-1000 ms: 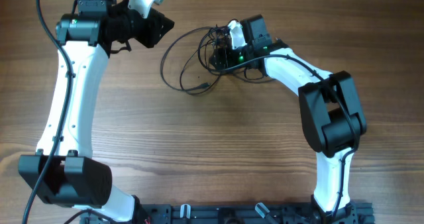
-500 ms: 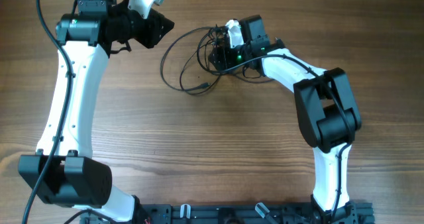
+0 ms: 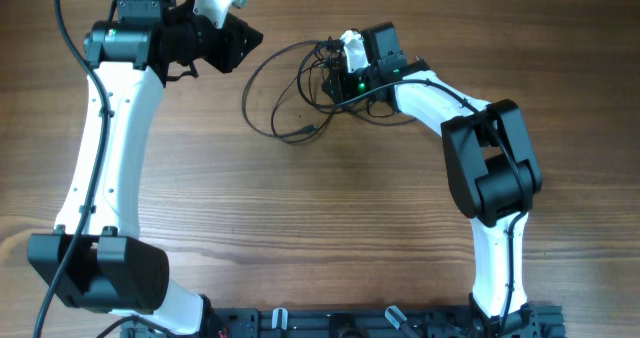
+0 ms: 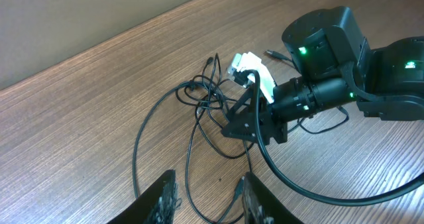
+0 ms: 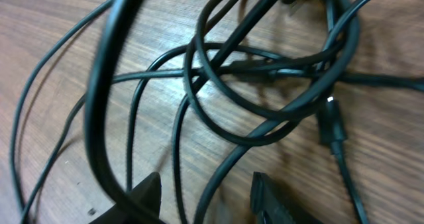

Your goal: Untangle cables

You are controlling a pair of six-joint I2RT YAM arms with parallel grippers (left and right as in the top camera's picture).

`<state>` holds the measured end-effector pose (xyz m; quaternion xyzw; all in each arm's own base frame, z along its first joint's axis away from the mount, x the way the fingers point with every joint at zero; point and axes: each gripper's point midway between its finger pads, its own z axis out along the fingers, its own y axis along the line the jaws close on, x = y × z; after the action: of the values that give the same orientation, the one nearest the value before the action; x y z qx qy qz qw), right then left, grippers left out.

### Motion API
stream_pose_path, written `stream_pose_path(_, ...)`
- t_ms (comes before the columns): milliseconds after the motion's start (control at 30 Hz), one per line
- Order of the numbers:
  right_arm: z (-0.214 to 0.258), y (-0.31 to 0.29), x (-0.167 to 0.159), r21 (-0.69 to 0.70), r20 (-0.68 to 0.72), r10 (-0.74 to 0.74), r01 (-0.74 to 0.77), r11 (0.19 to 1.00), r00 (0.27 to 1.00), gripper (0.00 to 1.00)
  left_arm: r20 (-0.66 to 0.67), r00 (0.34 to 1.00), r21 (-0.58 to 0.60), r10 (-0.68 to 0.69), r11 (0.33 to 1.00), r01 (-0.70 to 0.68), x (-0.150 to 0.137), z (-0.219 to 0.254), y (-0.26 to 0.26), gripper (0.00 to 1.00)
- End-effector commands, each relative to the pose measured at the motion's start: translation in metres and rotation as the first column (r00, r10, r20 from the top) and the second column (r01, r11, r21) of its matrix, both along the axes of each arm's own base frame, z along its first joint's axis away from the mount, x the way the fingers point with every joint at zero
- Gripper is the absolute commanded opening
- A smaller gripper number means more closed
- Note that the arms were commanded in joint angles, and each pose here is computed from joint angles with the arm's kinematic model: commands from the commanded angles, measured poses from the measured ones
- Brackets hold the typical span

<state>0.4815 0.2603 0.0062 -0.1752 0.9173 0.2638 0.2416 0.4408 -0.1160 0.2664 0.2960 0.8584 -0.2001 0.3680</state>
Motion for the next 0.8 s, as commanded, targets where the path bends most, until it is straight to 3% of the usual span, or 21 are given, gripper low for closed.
stream_pose_path(0,-0.057,-0.002,-0.038,-0.024,-0.178,0.023,-0.028,0.999,0.984,0.44,0.026,1.000,-0.005,0.008,1.000,-0.008,-0.004,0.014,0.001,0.34)
stream_pose_path(133,-0.057,0.008,-0.046,-0.018,-0.187,0.049,-0.054,0.998,0.981,0.38,0.026,1.000,-0.005,0.008,1.000,-0.008,-0.004,0.014,0.001,0.34)
stream_pose_path(167,-0.057,0.010,-0.047,-0.017,-0.189,0.053,-0.057,0.998,0.981,0.32,0.026,1.000,-0.005,0.008,1.000,-0.008,-0.004,0.014,0.001,0.34)
stream_pose_path(233,-0.056,0.014,-0.046,0.003,-0.210,0.015,-0.015,1.000,0.978,0.05,0.027,1.000,-0.005,0.008,1.000,-0.008,-0.003,0.014,0.001,0.34)
stream_pose_path(367,-0.028,0.032,-0.040,0.135,-0.187,0.061,-0.035,0.990,0.980,0.05,0.026,1.000,-0.005,0.008,1.000,-0.008,-0.004,0.014,0.001,0.35)
stream_pose_path(567,0.050,0.021,-0.014,0.182,-0.039,0.038,-0.030,0.983,0.999,0.05,0.024,1.000,-0.005,0.008,1.000,-0.008,-0.004,0.014,0.001,0.40)
stream_pose_path(767,0.138,-0.009,-0.012,0.186,0.089,0.004,-0.021,0.982,0.996,0.05,0.022,1.000,-0.005,0.008,1.000,-0.007,-0.004,0.013,0.001,0.48)
